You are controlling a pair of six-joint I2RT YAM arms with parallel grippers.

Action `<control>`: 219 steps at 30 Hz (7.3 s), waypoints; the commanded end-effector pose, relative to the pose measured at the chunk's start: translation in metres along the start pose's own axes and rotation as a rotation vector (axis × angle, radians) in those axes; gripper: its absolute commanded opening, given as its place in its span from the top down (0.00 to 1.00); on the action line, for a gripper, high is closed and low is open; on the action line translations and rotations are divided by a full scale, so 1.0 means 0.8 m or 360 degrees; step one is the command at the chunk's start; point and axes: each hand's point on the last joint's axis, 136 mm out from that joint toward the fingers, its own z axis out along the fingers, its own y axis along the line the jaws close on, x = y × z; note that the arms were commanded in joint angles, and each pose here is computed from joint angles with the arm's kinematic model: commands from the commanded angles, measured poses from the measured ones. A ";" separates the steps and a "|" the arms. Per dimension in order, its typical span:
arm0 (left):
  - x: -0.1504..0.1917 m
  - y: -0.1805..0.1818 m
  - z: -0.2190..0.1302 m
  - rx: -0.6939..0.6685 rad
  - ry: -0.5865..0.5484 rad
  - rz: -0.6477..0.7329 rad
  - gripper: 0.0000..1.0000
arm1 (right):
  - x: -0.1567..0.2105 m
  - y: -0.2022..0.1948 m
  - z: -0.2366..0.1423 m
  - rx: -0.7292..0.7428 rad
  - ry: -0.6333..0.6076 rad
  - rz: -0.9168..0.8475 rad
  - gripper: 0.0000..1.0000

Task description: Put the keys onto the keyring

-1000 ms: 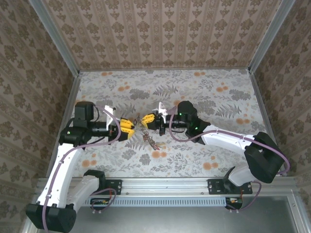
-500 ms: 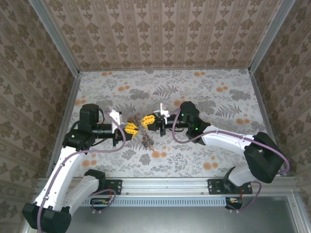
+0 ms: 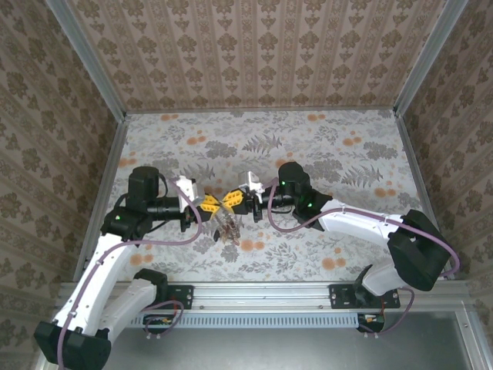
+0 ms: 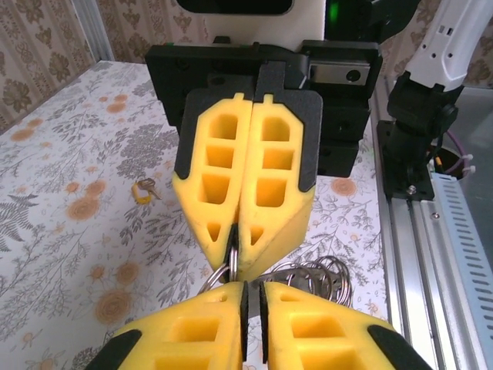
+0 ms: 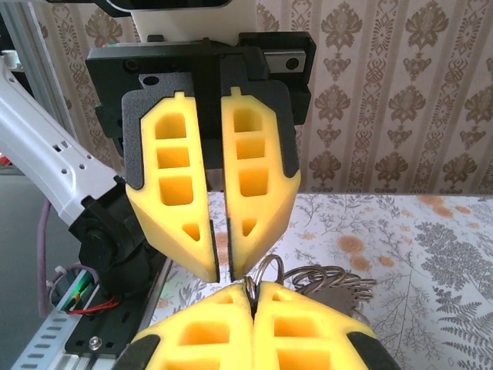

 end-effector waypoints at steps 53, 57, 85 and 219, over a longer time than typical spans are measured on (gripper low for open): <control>0.020 -0.030 0.022 0.0187 -0.0118 0.0193 0.80 | -0.057 -0.008 -0.003 0.0255 -0.0277 -0.0167 1.00; 0.017 -0.033 0.023 0.0225 -0.0150 0.0186 0.77 | -0.060 -0.007 -0.004 0.0248 -0.0294 -0.0186 1.00; 0.002 -0.030 0.020 0.0215 -0.0172 0.0200 0.98 | -0.054 0.018 -0.004 0.0091 -0.0271 -0.0284 1.00; -0.022 -0.032 0.032 0.0327 -0.0305 0.0371 1.00 | -0.002 0.012 -0.048 0.0257 -0.0077 -0.0103 0.76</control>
